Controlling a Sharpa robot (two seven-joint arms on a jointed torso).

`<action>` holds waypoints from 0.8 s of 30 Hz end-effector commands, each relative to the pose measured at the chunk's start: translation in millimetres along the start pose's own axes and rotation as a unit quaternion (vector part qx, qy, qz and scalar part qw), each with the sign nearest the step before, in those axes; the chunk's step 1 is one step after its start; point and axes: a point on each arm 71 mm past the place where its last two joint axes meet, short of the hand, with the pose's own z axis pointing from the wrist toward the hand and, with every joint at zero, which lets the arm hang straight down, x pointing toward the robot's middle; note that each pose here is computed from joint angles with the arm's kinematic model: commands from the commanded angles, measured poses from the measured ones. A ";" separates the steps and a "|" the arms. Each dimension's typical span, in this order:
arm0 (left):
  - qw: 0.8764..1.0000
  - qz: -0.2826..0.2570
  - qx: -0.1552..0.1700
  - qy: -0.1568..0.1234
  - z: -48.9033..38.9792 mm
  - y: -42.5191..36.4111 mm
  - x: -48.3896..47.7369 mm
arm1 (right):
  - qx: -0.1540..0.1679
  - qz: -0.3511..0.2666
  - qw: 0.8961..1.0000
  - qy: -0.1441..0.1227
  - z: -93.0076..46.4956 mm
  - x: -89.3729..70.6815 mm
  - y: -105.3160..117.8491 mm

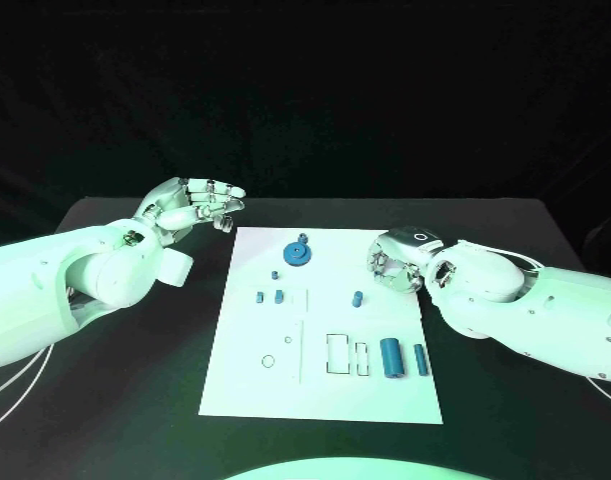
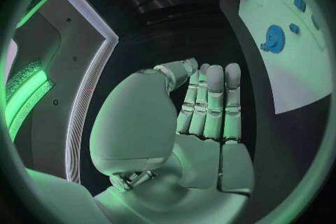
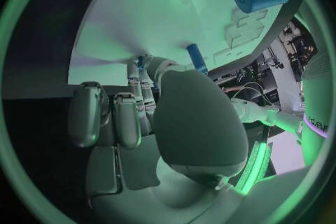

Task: Assemble the parts on the task board

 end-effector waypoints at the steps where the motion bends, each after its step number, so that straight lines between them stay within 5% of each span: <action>1: 1.000 -0.005 0.002 0.001 0.1 -1.2 1.1 | -0.005 -0.008 1.000 0.027 -1.7 9.8 3.2; 12: 1.000 -0.005 0.001 0.001 -0.4 -1.0 0.2 | 0.001 -0.032 0.999 0.025 -4.0 11.5 6.7; 24: 1.000 -0.005 0.000 0.000 -0.7 -0.8 -1.1 | -0.004 -0.022 0.999 -0.048 -8.5 0.5 10.2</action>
